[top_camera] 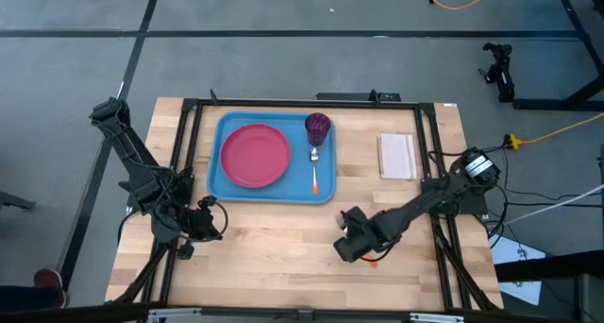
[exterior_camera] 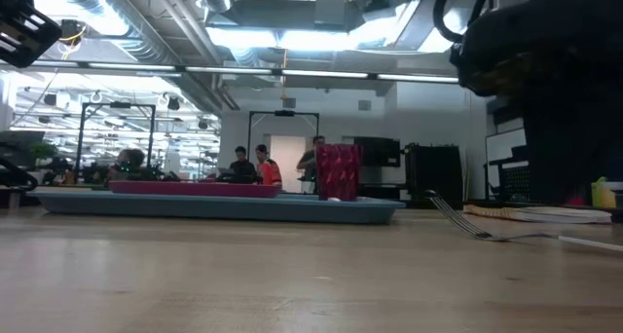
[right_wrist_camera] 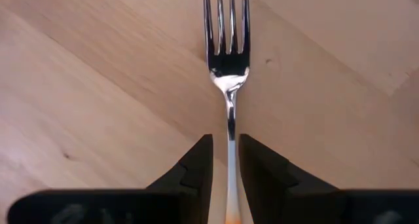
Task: Pick and place plate/cup/fork/spoon on tray
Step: Put the orange fork on the blue serving tray to the left side of the orange spoon
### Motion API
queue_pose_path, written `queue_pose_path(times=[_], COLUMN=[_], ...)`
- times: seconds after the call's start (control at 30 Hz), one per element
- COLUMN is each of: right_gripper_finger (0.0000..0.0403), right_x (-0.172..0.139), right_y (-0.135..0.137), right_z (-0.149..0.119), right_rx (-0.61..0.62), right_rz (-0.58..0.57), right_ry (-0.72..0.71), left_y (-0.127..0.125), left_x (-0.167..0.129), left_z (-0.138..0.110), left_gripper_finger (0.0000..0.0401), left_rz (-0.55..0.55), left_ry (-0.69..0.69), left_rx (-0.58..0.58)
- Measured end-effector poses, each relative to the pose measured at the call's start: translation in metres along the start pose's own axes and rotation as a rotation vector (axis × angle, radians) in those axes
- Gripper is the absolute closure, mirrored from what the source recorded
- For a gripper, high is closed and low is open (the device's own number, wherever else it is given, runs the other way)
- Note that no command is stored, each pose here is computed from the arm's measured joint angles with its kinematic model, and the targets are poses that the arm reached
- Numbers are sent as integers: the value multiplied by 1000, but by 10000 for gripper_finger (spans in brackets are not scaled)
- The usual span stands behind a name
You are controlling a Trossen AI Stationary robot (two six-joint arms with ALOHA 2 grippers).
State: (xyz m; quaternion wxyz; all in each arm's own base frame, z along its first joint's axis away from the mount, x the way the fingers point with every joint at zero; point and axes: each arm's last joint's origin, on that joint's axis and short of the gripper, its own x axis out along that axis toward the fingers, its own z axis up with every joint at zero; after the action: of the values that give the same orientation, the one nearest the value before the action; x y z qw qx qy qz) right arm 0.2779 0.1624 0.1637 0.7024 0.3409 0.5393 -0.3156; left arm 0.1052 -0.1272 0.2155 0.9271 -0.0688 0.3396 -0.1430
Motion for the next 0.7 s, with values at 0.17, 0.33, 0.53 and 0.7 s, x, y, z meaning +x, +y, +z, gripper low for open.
queue_pose_path(times=[0.17,0.33,0.53,0.7], right_gripper_finger=[324,324,324,324], right_x=[3,15,29,30], right_y=[0,0,1,2], right_z=[3,7,12,14], right_rx=[-30,-43,-45,-36], right_rz=[-5,-22,-43,-41], right_ry=[31,50,76,70], left_y=[0,0,0,0], left_x=[0,0,0,0], left_z=[0,0,0,0], left_gripper_finger=[390,390,390,390], left_rz=[0,0,0,-1], left_ry=[0,0,0,0], left_rx=[0,0,0,0])
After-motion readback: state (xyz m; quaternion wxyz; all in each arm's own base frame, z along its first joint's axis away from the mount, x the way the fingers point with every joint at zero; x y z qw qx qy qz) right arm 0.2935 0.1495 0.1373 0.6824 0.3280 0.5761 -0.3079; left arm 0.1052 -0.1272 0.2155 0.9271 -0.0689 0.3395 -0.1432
